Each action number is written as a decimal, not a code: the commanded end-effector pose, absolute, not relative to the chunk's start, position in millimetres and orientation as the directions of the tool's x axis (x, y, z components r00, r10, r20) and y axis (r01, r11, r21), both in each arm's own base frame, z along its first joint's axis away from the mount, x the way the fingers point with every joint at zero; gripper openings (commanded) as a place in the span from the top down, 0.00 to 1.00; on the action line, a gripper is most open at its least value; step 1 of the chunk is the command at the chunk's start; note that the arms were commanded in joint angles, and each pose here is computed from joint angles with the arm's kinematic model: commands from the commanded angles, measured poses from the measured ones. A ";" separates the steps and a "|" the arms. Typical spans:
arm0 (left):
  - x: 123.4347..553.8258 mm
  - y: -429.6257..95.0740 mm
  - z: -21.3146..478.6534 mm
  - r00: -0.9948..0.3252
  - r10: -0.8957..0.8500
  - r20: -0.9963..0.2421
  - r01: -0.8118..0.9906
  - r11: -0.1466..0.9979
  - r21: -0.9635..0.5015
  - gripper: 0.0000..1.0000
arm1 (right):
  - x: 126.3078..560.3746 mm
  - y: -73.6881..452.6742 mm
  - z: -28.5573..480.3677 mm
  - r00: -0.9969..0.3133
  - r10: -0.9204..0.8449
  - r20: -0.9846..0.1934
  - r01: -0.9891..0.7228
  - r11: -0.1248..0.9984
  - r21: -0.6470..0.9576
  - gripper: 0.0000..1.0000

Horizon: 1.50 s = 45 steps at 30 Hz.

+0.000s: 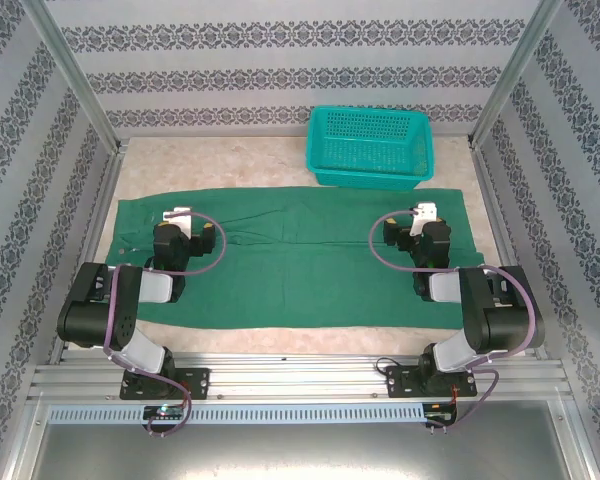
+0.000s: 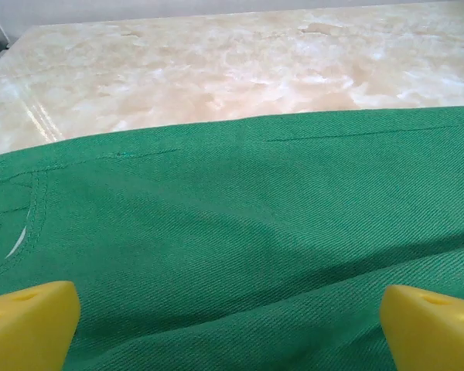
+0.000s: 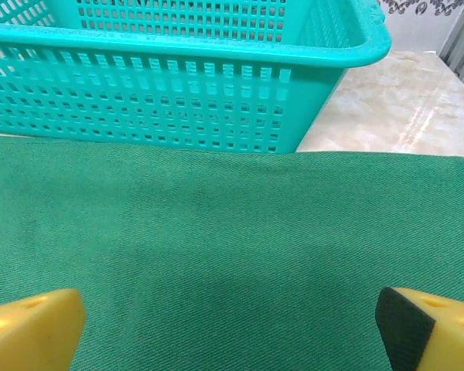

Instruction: Roll up the long pants

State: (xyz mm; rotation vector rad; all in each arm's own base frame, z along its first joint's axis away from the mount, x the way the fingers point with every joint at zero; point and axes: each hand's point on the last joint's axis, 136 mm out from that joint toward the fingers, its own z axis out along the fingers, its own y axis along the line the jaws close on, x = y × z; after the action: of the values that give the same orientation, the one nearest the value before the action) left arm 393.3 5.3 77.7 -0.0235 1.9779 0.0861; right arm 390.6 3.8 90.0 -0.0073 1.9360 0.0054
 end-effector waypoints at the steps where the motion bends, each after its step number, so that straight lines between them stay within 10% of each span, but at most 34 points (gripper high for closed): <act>1: 398.1 9.5 82.8 -0.389 0.004 -0.921 -0.064 0.997 0.032 0.00 | 397.1 6.1 104.9 -0.315 0.011 -0.949 -0.005 1.000 0.013 0.02; 16: 399.5 10.6 85.0 -0.394 -0.007 -0.919 -0.060 0.998 0.018 0.00 | 398.6 -0.9 106.0 -0.325 0.032 -0.945 0.027 0.999 0.025 0.02; 22: 411.0 59.9 122.2 -0.589 -0.051 -0.807 -0.310 0.936 0.167 0.00 | 398.4 -23.7 120.4 -0.312 0.065 -0.948 0.188 0.982 0.006 0.02; 26: 412.6 29.2 140.6 -0.531 -0.246 -0.811 -0.250 0.960 -0.127 0.00 | 395.8 -49.2 153.8 -0.419 0.167 -0.893 0.355 0.935 0.008 0.02; 33: 373.6 14.4 138.1 -0.680 -0.376 -0.629 -0.313 0.925 -0.214 0.01 | 361.2 -34.2 210.3 -0.409 0.346 -0.844 0.367 0.910 0.195 0.02; 38: 299.5 36.5 128.6 -0.720 -0.430 -0.545 -0.458 0.884 -0.092 0.38 | 300.5 -65.7 189.2 -0.478 0.463 -0.746 0.601 0.792 0.107 0.02; 41: 264.2 47.7 125.6 -0.694 -0.508 -0.511 -0.556 0.828 -0.068 0.11 | 271.3 -79.0 174.2 -0.533 0.496 -0.685 0.677 0.736 0.006 0.02; 45: 239.8 51.5 121.2 -0.643 -0.611 -0.462 -0.642 0.759 -0.109 0.00 | 251.6 -85.8 159.8 -0.513 0.622 -0.591 0.744 0.666 0.056 0.02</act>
State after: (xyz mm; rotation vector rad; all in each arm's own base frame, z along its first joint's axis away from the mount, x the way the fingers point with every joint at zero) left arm 278.9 42.1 140.5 -0.7431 2.4053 0.0353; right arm 285.1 -75.9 169.1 0.8718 2.2344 -0.2386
